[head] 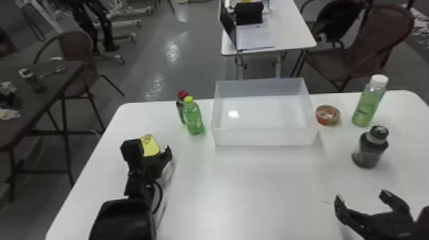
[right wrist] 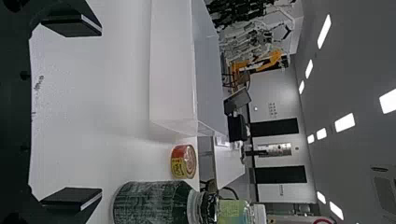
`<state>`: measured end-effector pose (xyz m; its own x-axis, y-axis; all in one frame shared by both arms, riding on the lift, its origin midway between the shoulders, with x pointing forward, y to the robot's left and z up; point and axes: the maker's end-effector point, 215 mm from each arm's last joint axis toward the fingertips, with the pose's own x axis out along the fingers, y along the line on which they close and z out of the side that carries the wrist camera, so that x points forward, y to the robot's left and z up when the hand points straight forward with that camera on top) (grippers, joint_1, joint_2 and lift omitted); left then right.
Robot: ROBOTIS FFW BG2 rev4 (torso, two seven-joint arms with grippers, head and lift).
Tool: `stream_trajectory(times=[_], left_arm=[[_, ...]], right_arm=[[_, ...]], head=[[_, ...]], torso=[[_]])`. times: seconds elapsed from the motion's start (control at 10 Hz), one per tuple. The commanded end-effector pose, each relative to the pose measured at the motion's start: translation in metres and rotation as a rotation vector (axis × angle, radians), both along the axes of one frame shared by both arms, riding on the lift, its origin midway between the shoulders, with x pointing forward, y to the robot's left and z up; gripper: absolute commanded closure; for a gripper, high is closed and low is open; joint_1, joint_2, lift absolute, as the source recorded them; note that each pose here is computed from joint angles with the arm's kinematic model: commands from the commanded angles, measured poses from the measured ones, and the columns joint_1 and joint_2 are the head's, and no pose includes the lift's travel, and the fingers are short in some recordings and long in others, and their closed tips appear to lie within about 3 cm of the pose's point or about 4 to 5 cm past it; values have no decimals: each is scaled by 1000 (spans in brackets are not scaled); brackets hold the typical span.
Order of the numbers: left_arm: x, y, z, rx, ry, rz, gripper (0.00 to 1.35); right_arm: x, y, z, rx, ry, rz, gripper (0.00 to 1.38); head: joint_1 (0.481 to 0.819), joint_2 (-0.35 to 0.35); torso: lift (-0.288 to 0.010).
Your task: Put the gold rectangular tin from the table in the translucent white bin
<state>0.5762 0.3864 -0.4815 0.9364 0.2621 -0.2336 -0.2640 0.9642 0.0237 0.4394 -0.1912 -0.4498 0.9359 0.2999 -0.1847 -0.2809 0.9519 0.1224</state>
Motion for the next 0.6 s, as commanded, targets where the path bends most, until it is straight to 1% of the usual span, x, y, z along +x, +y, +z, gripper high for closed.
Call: stream_trajectory(times=[0.0,0.1,0.2,0.3,0.5], left_arm=[[-5,12,-12,38,59,10,335],[-9,15,-21,55,96,9,720],[-14,16,-30,60,123,9,817],[-17,16,-33,61,129,12,828],[-15,17,-26,71,110,15,828]], right_arm=[[0,1,-1,6,3,1,87],[-1,1,-2,10,5,3,87],[-1,2,-2,12,5,6,87],[-1,2,-2,13,5,7,87],[-2,3,-4,14,8,8,87]], head=[[695,206],[695,217],[695,226],[695,230],[695,234]], torso=[[-91],[-91],[-91],[-91],[-91]])
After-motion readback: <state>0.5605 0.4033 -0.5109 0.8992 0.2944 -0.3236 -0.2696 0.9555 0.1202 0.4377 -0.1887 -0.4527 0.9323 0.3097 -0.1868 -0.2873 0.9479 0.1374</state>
